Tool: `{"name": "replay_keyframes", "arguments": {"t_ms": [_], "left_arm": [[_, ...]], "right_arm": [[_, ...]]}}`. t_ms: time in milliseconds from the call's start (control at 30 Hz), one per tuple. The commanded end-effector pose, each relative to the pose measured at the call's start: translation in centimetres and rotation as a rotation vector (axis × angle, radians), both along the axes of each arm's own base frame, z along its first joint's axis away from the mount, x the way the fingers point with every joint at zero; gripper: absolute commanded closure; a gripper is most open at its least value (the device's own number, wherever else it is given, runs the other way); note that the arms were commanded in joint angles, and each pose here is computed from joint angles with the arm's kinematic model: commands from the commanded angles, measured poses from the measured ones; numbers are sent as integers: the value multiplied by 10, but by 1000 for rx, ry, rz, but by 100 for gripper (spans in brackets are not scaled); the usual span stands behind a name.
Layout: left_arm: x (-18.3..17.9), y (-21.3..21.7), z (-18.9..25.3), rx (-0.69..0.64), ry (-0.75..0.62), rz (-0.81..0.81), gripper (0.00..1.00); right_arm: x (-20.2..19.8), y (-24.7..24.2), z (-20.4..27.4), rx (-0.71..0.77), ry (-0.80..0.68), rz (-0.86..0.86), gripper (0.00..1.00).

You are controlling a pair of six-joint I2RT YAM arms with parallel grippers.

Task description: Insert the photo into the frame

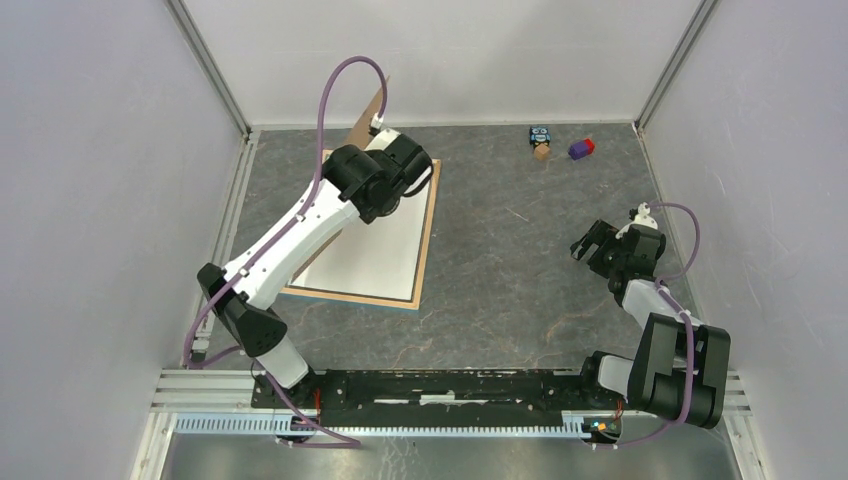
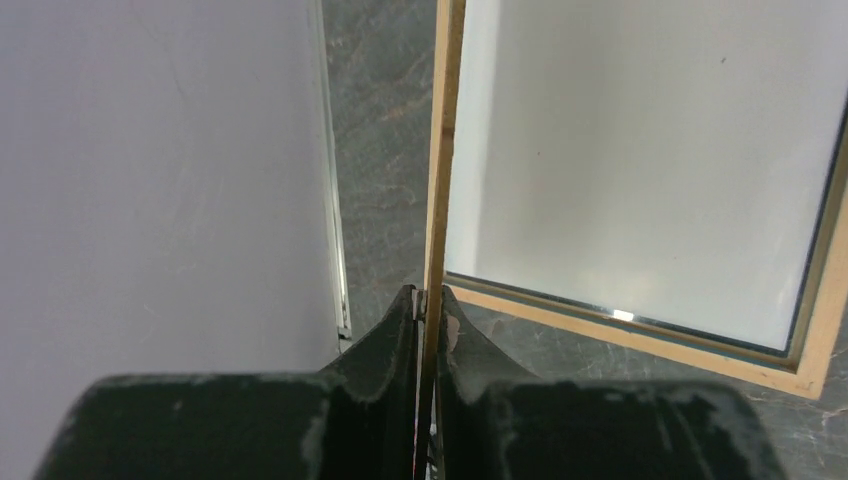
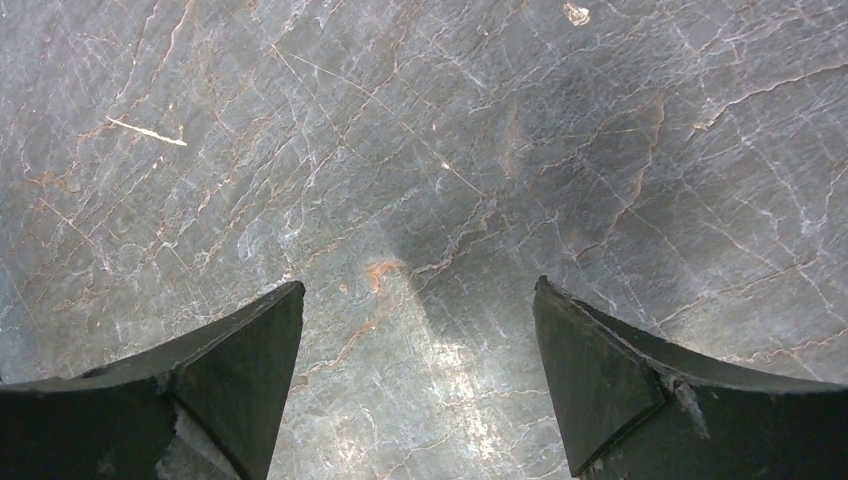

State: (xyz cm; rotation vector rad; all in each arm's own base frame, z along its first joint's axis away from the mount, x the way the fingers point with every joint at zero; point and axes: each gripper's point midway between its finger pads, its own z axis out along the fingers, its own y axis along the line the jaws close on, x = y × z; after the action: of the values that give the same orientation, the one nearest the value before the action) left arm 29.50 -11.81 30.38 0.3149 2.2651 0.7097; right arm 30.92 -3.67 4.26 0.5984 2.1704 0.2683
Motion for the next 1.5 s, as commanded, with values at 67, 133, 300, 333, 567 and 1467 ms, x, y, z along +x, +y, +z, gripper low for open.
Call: {"name": "replay_keyframes", "arguments": {"t_ms": [67, 133, 300, 333, 567, 1467], "left_arm": [[12, 18, -4, -126, -71, -7, 98], [13, 27, -9, -122, -82, 0, 98], [16, 39, -13, -107, -113, 18, 98], [17, 39, -13, -106, -117, 18, 98], [23, 39, -17, -77, -121, 16, 98], [25, 52, -44, -6, -40, 44, 98]], "right_arm": [[8, -1, 8, -14, -39, 11, 10], [8, 0, 7, -8, -38, 14, 10], [8, 1, 6, -7, -37, 15, 10], [8, 1, 6, -7, -37, 15, 10], [8, 1, 6, -8, -36, 14, 10], [12, 8, 8, -27, -42, 53, 4]]}}
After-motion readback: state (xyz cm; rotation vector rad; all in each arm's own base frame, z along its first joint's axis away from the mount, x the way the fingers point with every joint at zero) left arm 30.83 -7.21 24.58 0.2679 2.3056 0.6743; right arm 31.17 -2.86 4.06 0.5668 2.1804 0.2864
